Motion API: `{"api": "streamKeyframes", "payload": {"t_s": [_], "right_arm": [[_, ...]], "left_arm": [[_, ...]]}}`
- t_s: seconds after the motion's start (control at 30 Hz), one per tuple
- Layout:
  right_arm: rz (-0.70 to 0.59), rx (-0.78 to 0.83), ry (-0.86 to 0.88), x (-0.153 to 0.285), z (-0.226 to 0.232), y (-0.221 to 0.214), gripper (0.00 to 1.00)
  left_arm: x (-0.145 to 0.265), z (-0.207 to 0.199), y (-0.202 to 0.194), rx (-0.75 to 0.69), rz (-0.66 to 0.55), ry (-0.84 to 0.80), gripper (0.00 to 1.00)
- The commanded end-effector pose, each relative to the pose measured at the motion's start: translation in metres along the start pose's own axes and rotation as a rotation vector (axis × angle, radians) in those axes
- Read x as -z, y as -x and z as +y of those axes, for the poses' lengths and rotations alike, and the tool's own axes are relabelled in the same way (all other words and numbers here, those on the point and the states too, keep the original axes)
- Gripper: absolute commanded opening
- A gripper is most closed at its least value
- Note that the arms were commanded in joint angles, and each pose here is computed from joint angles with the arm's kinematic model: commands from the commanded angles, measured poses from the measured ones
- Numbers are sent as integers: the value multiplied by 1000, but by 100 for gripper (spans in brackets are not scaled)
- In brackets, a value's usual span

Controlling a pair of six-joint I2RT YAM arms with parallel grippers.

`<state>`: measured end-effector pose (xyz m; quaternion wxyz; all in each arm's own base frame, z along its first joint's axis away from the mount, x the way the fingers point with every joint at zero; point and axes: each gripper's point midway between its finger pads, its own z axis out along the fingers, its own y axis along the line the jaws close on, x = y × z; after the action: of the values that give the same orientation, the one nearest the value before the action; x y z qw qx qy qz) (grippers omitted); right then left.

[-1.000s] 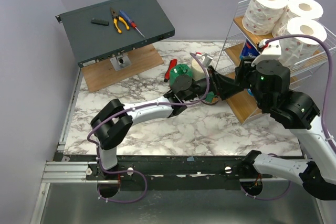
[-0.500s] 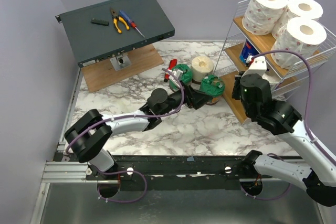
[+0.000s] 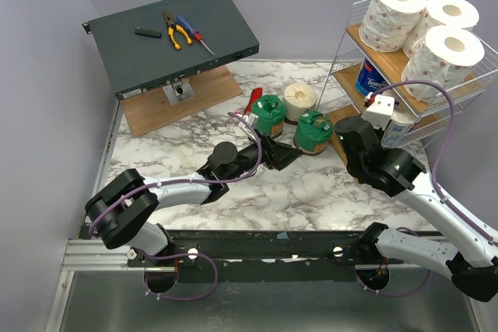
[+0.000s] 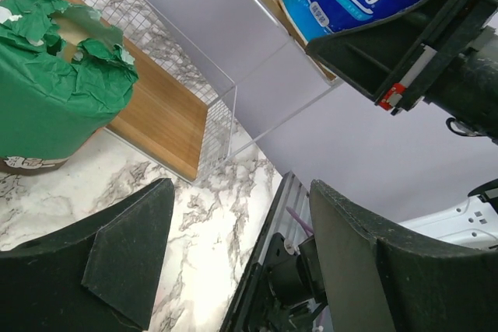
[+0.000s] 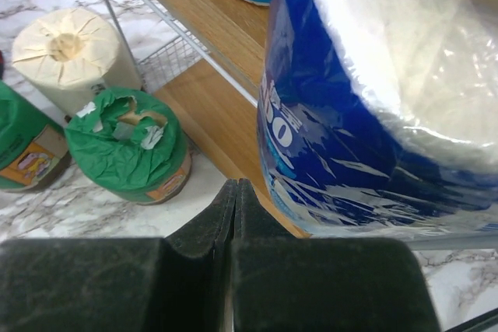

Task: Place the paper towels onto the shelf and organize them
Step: Adjust the paper towel on the shelf.

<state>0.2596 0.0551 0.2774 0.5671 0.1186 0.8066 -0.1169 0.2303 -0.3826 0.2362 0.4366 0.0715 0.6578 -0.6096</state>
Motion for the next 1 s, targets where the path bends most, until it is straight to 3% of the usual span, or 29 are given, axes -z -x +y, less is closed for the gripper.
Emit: {"api": "streamKeyframes", "payload": {"t_s": [0.0, 0.47, 0.83, 0.97], "right_arm": [[-48, -32, -137, -5, -18, 0, 1], [-87, -56, -274, -15, -48, 20, 1], [-82, -103, 71, 2, -9, 44, 1], [-65, -77, 109, -4, 8, 43, 1]], "left_arm": [[4, -6, 12, 6, -50, -27, 72], [14, -2, 12, 15, -47, -28, 72], [18, -6, 18, 10, -67, -42, 72], [17, -6, 17, 23, -67, -50, 72]]}}
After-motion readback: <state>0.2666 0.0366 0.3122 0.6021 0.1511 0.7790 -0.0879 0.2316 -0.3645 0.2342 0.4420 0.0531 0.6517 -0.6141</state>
